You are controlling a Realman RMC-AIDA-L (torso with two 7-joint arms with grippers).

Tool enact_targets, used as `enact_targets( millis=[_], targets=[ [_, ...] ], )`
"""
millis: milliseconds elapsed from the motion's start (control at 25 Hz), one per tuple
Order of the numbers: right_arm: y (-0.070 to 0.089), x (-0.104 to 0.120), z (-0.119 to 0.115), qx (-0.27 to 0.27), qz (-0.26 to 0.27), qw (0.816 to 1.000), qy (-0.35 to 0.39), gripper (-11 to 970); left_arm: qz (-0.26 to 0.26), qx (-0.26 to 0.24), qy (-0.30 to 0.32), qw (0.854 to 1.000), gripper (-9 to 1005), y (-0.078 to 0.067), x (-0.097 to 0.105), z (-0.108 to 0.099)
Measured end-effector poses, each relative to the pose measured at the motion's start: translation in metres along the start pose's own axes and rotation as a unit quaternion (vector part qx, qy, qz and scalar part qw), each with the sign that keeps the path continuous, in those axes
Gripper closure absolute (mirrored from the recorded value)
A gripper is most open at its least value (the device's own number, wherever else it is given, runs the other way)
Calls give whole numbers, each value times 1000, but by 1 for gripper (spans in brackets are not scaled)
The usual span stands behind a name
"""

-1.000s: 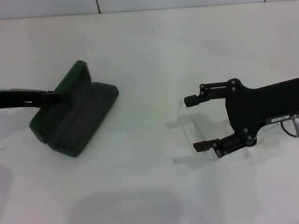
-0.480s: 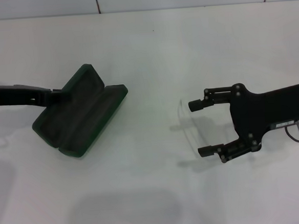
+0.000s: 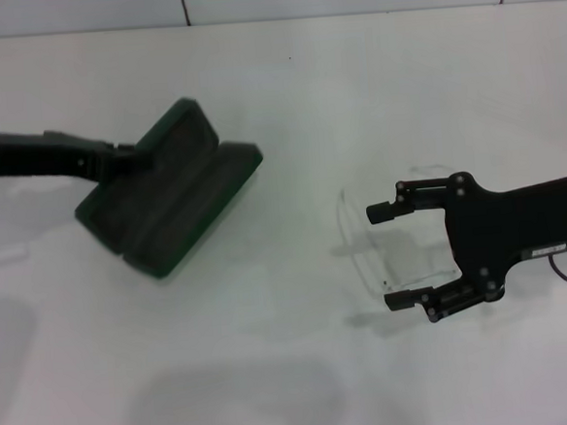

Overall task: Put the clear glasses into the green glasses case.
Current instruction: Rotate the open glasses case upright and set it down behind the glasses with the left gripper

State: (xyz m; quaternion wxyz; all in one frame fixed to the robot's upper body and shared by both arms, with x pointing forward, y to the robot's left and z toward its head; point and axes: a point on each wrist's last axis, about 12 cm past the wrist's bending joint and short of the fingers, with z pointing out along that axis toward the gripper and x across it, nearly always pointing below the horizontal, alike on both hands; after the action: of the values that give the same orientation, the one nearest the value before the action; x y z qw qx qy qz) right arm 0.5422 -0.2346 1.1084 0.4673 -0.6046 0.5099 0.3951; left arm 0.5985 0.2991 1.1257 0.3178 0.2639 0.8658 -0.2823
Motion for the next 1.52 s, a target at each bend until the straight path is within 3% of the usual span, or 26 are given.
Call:
enact_targets(
  millis=[240, 320, 400, 480, 600, 720, 880, 1080, 1200, 1400, 1520],
  targets=[
    [11, 4, 0, -17, 2, 1000, -6, 103, 90, 39, -67, 993, 787, -10, -22, -2],
    [16, 4, 0, -34, 1, 999, -7, 103, 139, 65, -90, 984, 787, -17, -29, -5],
    [22, 6, 0, -47, -3, 999, -7, 103, 200, 103, -117, 967, 787, -27, -32, -8],
    [28, 9, 1, -57, -6, 998, -6, 102, 259, 148, -159, 941, 787, -40, -34, -14],
    [40, 15, 4, -75, -10, 997, -3, 102, 310, 186, -212, 908, 787, -52, -36, -18],
    [48, 19, 3, -85, -14, 996, -1, 102, 328, 196, -230, 895, 787, -53, -39, -15],
    [52, 20, 8, -91, -18, 996, -3, 102, 327, 176, -220, 902, 788, -47, -37, -10],
    [55, 20, 10, -96, -21, 995, -10, 103, 330, 99, -155, 926, 788, -37, -44, 20],
    [56, 20, 13, -97, -18, 995, -12, 103, 335, 62, -118, 933, 788, -31, -50, 34],
    [58, 21, 12, -97, -12, 995, -15, 103, 365, 44, -63, 928, 788, -34, -66, 54],
    [59, 21, 14, -98, -4, 995, -16, 102, 397, 61, -24, 916, 788, -46, -79, 72]
  ],
)
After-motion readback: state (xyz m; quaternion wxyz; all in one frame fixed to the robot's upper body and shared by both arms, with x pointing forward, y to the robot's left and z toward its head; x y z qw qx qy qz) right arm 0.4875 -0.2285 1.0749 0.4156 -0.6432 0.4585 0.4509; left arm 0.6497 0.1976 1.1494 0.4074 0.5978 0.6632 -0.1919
